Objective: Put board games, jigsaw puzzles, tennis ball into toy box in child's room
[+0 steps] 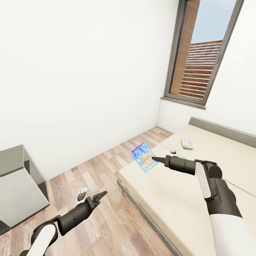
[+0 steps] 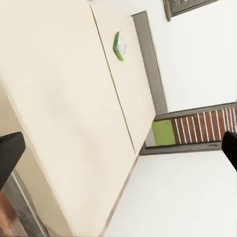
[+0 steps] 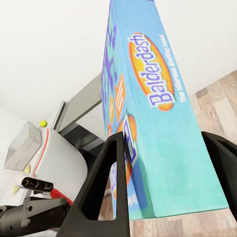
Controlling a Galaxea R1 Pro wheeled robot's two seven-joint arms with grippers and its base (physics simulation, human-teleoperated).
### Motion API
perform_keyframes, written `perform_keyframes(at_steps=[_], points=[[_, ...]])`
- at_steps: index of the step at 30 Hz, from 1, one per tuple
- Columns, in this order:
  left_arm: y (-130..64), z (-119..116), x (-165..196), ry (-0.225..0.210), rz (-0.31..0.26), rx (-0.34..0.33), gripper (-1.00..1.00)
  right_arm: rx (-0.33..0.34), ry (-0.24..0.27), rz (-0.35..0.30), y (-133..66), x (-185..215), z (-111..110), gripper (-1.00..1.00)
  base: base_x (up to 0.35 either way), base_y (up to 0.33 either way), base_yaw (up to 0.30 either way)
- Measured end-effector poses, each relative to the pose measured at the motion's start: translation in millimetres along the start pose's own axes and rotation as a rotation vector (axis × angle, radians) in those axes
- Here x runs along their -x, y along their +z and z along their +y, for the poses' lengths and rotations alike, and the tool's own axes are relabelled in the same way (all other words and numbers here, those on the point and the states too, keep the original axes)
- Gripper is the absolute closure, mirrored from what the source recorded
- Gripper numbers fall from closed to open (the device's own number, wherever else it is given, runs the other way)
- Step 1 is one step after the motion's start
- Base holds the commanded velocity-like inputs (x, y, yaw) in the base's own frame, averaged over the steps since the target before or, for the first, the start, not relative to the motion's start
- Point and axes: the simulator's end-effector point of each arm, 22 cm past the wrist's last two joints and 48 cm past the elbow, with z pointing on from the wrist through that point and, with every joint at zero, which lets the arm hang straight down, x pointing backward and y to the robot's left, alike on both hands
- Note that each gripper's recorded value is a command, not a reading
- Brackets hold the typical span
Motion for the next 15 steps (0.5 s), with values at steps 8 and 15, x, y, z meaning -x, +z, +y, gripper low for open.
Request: perform_keyframes(at_steps=[8, 15], points=[[0.2, 4.6, -2.3, -0.016, 0.003, 0.001, -1.00, 0.003, -0.008, -0.005, -1.8, 2.9, 4.7, 1.00, 0.000, 0.000, 0.213], [-0.3, 3.5, -1.5, -0.019, 0.001, -0.004, -1.00, 0.005, -0.016, -0.009, -3.4, 5.3, 8.7, 1.00, 0.000, 0.000, 0.211]])
